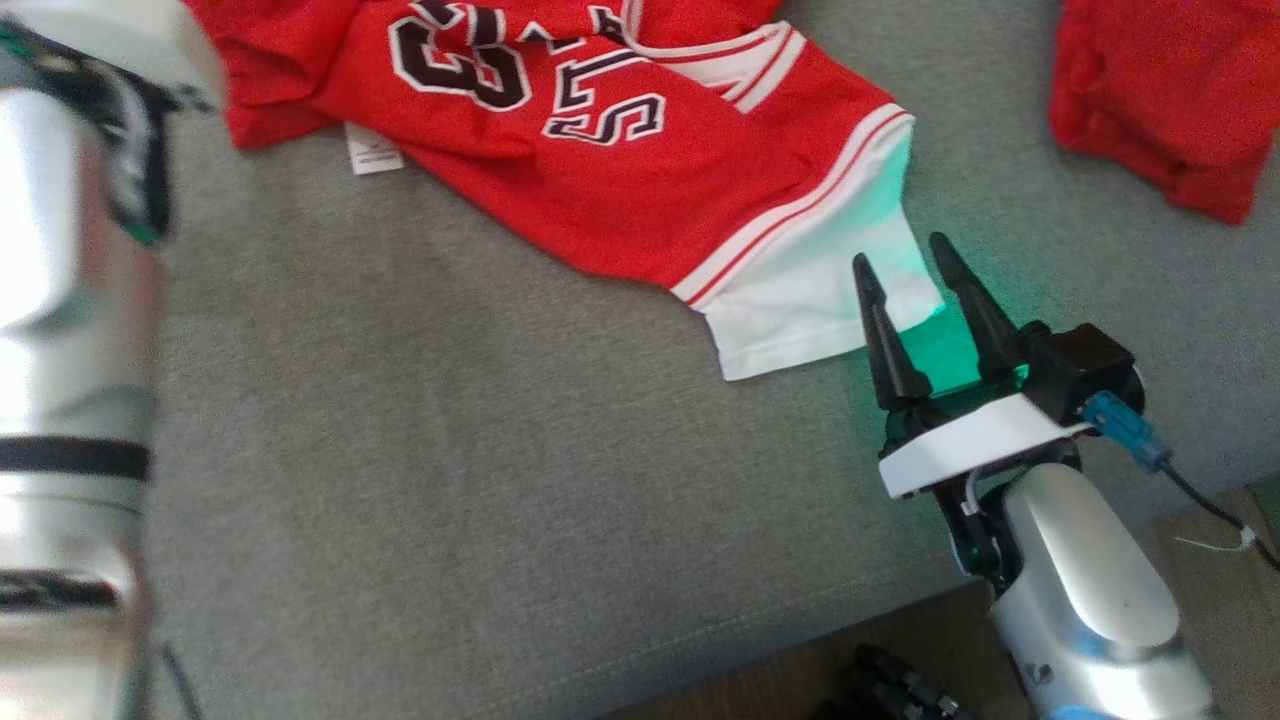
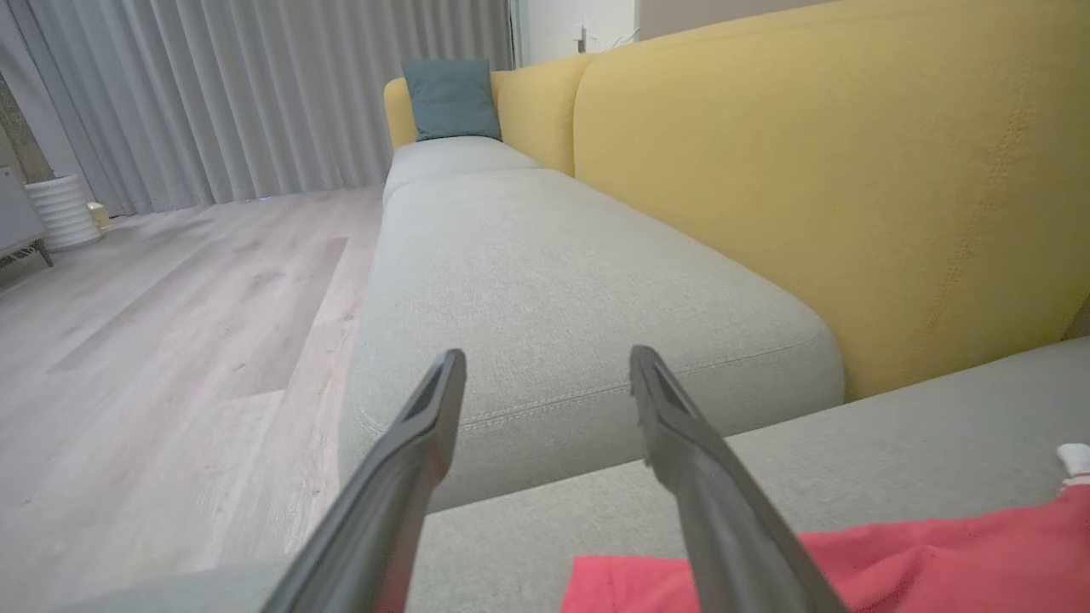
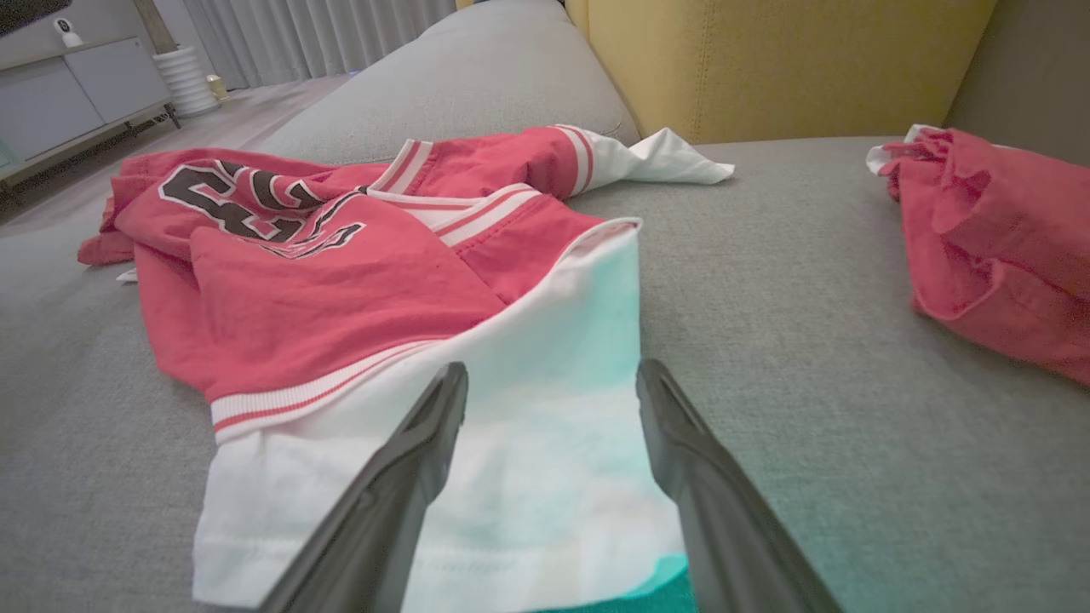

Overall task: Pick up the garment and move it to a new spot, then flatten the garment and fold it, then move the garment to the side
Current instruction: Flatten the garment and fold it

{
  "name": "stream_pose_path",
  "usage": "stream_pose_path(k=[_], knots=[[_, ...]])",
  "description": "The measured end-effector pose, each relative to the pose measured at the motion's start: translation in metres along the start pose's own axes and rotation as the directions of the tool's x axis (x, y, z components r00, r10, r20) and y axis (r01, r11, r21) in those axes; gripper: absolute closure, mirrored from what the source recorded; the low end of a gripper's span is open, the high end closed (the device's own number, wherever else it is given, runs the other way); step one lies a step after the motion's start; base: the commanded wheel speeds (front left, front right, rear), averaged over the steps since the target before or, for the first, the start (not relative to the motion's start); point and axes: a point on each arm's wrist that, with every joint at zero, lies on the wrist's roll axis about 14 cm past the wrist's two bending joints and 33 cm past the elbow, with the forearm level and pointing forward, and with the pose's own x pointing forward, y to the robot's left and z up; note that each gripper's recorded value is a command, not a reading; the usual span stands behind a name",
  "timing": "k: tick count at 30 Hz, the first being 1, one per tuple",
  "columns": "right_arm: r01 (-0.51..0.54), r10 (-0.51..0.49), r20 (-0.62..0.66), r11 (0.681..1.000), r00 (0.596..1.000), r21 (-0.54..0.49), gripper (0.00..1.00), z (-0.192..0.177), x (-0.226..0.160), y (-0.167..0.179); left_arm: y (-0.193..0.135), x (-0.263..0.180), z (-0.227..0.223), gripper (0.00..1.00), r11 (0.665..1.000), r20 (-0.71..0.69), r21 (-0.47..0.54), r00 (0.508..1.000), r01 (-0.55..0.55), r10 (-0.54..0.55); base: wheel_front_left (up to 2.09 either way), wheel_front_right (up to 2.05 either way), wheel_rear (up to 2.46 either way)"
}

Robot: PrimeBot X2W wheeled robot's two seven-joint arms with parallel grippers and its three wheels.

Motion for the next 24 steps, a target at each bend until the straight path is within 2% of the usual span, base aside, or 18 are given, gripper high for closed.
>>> stream_pose_path(k=[7,12,24], knots=[[-0.035,0.035,0.004,0.999,0.999,0.007,0.00,0.000,0.010,0.012,-0.030,-0.062,-0.066,0.00,0.986,-0.161,-0.162,0.987,-0.037,0.010,0.00,0.00,0.00],[-0.046,0.045,0.013,0.999,0.999,0.007,0.00,0.003,0.011,0.016,-0.038,-0.097,-0.099,0.00,0.977,-0.261,-0.204,0.965,-0.063,0.008,0.00,0.00,0.00],[-0.022,0.022,-0.008,1.000,1.000,0.002,0.00,-0.004,0.007,0.007,-0.038,-0.086,-0.110,0.00,0.972,-0.279,-0.224,0.960,-0.069,0.004,0.00,0.00,0.00]])
